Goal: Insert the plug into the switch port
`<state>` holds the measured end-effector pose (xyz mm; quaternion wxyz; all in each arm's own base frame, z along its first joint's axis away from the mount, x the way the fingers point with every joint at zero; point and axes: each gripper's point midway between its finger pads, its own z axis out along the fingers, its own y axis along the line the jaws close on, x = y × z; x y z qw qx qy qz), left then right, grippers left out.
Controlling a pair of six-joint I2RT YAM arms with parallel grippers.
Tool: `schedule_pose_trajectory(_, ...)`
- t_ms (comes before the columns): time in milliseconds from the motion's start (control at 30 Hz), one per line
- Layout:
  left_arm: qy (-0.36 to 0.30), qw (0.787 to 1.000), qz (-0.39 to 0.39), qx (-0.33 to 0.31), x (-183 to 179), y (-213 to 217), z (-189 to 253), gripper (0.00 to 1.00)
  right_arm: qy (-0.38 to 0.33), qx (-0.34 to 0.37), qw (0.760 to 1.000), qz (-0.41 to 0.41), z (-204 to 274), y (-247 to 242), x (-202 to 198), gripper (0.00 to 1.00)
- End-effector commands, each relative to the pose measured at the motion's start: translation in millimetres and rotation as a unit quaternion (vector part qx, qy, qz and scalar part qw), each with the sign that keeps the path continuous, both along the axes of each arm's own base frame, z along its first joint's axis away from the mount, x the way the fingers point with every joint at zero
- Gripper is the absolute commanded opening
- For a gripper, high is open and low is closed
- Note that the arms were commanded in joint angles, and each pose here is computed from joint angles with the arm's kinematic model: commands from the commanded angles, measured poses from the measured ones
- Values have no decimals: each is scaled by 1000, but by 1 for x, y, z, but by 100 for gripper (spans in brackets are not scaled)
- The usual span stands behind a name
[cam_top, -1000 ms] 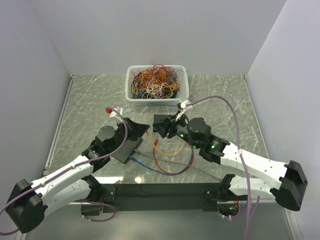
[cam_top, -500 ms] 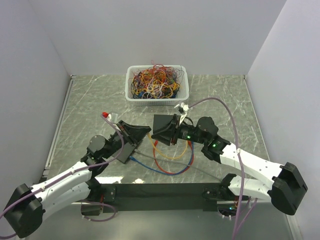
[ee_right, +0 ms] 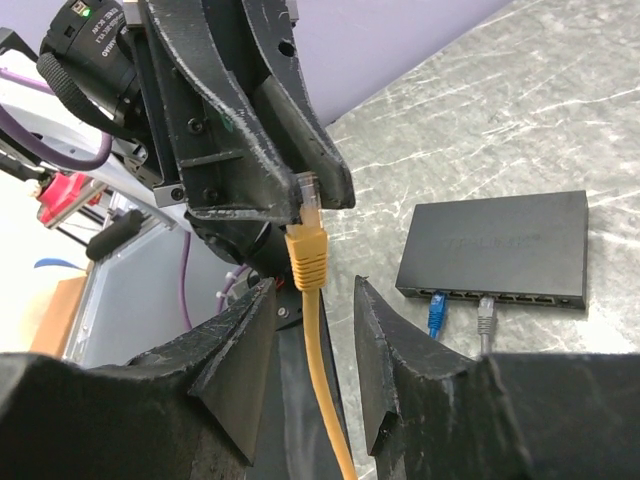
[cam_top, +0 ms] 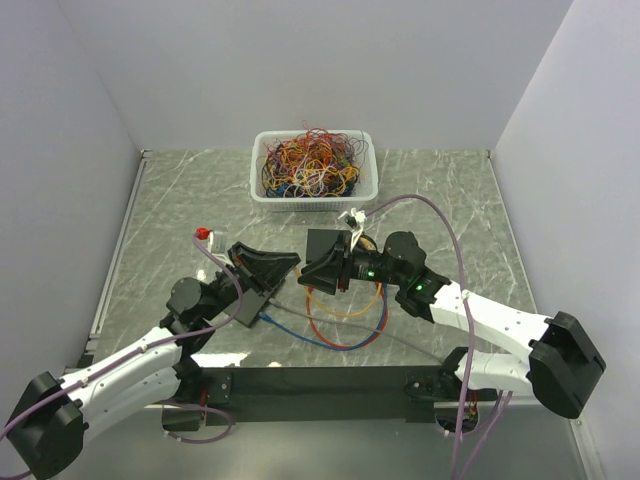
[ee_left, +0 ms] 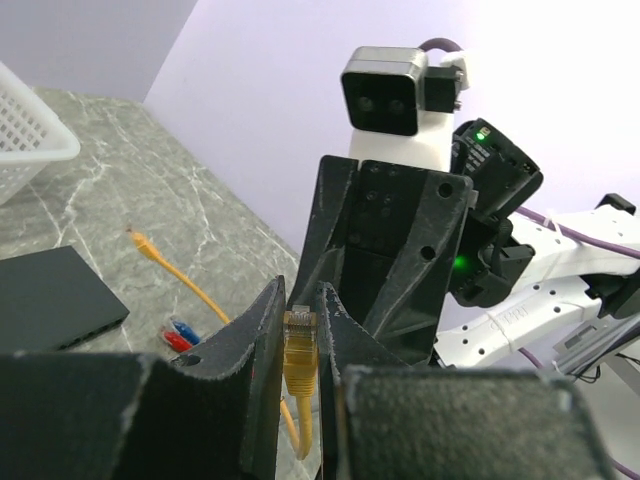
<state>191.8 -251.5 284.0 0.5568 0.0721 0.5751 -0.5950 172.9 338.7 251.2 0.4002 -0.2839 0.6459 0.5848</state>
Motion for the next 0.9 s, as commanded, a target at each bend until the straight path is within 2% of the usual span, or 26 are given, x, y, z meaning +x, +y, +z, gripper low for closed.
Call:
schedule_pose_trajectory(0,-37,999,-18,-23,-10,0,18,1,-32,35,999,7,27,2,2,44)
schedule_pose_trajectory(300,-34,999,-24,-27,-10,-3,17,1,-29,42,999,10,31,3,1,44)
schedule_pose_trajectory(733,-34,999,-24,-27,-10,-2,16,1,-16,46,999,22,25,7,0,31)
schedule_pose_trajectory(867,-33,999,-23,-25,-10,-2,15,1,-17,48,999,19,24,6,0,31)
